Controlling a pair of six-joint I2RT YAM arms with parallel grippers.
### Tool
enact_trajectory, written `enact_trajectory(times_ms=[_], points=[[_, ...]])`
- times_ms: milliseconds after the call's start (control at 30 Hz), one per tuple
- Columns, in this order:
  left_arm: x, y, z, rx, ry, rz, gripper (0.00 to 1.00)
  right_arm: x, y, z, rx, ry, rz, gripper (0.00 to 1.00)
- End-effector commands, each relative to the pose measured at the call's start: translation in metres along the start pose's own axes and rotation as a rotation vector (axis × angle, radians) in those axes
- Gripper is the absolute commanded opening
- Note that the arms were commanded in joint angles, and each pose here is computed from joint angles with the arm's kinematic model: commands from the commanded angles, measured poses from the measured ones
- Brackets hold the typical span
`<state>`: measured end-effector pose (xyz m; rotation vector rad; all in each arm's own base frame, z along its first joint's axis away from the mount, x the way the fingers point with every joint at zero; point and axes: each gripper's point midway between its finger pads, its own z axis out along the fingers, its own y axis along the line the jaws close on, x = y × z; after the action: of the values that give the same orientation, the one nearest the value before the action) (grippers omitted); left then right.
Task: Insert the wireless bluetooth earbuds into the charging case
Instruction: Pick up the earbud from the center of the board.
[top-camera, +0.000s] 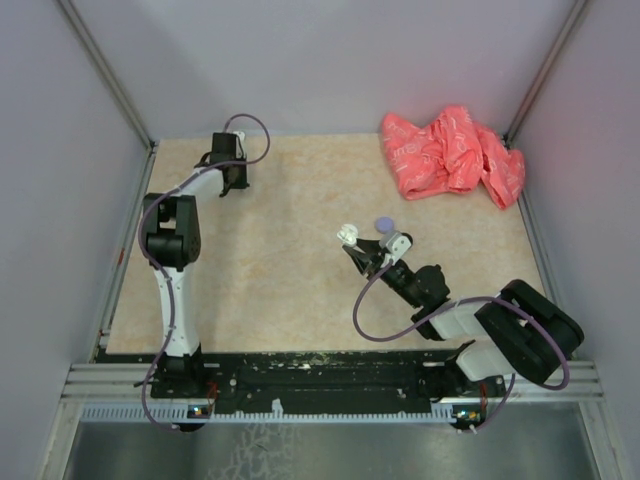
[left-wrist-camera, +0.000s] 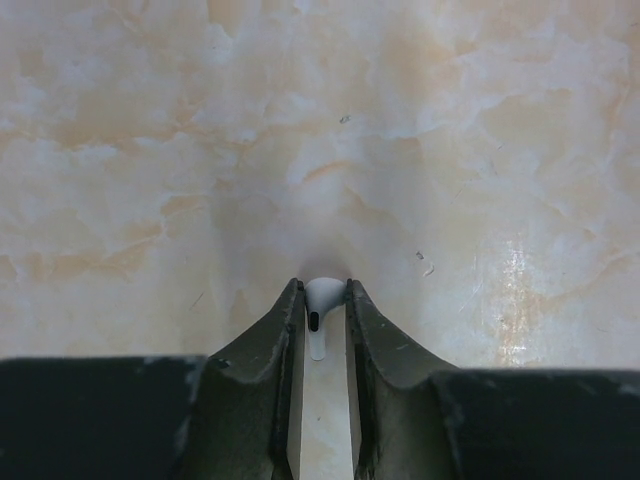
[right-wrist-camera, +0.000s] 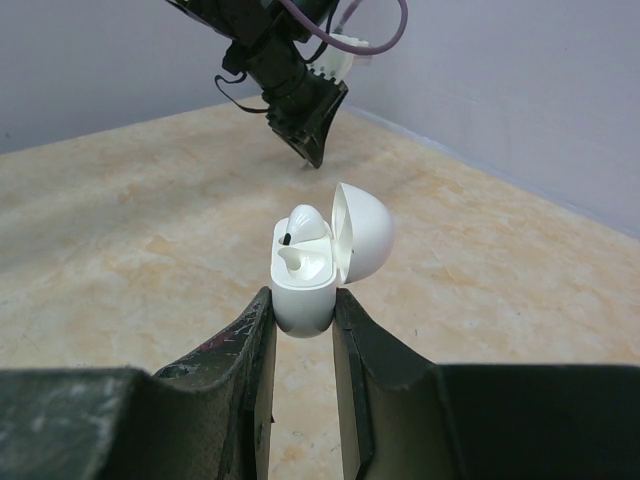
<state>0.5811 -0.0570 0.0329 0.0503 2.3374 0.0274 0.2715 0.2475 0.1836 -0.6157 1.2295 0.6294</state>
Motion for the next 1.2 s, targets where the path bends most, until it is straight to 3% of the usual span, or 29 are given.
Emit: enact_trajectory(times_ms=[0,300,800,1167], points=[[0.035,-0.006,0.006,0.049,0.120,0.012,0.23,-0.020,-0.002,0.002,-0.001,-0.075,-0.008,0.00],[0.032,-0.017,-0.039,0.116,0.083,-0.016,0.20,-0.023,0.006,0.004,-0.044,-0.077,-0.002,0.00],[-0.002,-0.080,-0.170,0.371,-0.222,-0.121,0.20,-0.046,0.016,0.007,-0.099,-0.126,0.050,0.00],[-0.024,-0.147,-0.296,0.587,-0.543,-0.098,0.20,-0.062,0.014,0.016,-0.099,-0.105,0.056,0.00]])
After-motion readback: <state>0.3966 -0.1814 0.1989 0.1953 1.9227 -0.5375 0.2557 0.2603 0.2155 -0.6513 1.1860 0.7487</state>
